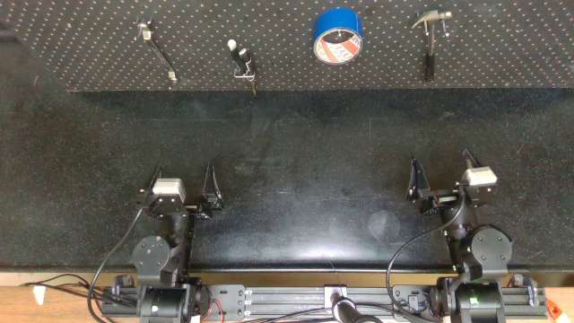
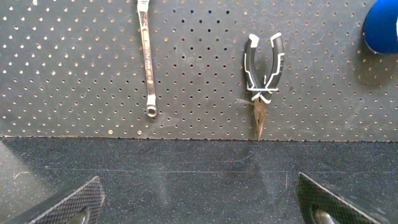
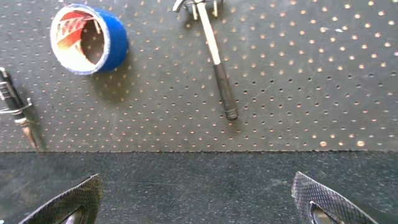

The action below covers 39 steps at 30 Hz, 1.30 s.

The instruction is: Place Tools Onto Pegboard

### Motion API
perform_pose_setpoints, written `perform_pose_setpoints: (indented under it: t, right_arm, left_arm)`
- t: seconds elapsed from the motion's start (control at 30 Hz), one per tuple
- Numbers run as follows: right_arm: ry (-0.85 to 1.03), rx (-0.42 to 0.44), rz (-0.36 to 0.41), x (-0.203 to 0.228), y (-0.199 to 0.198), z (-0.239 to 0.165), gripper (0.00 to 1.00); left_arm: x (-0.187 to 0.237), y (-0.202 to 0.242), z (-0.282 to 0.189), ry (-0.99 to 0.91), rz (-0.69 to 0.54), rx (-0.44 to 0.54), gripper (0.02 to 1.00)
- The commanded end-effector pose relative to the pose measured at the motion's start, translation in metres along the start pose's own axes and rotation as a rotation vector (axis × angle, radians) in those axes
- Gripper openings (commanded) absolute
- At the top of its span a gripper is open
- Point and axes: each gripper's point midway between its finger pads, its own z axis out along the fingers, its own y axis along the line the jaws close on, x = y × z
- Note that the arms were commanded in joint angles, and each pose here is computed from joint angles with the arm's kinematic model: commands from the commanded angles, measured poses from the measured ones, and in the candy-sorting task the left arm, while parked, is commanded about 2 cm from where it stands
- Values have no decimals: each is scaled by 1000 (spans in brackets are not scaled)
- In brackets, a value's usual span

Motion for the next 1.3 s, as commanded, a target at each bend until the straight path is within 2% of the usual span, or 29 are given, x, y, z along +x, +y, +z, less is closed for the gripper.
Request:
perform_pose_setpoints:
  t: [0.03,0.23,0.37,0.4,1.3]
  right_arm:
    - [78,66,30,22,-11,-6,998]
    - [59,75,-54,18,-13,-8,1000]
    - [35,71,-172,12,-12,-10,996]
    - [25,73,-182,9,-12,-10,998]
    - [24,79,-183,9,-13,-10,998]
  left_arm:
    - [1,0,0,2,17,1,996]
    - [1,0,0,2,17,1,996]
    - [1,0,0,2,17,1,996]
    - [1,0,0,2,17,1,996]
    - [1,0,0,2,17,1,996]
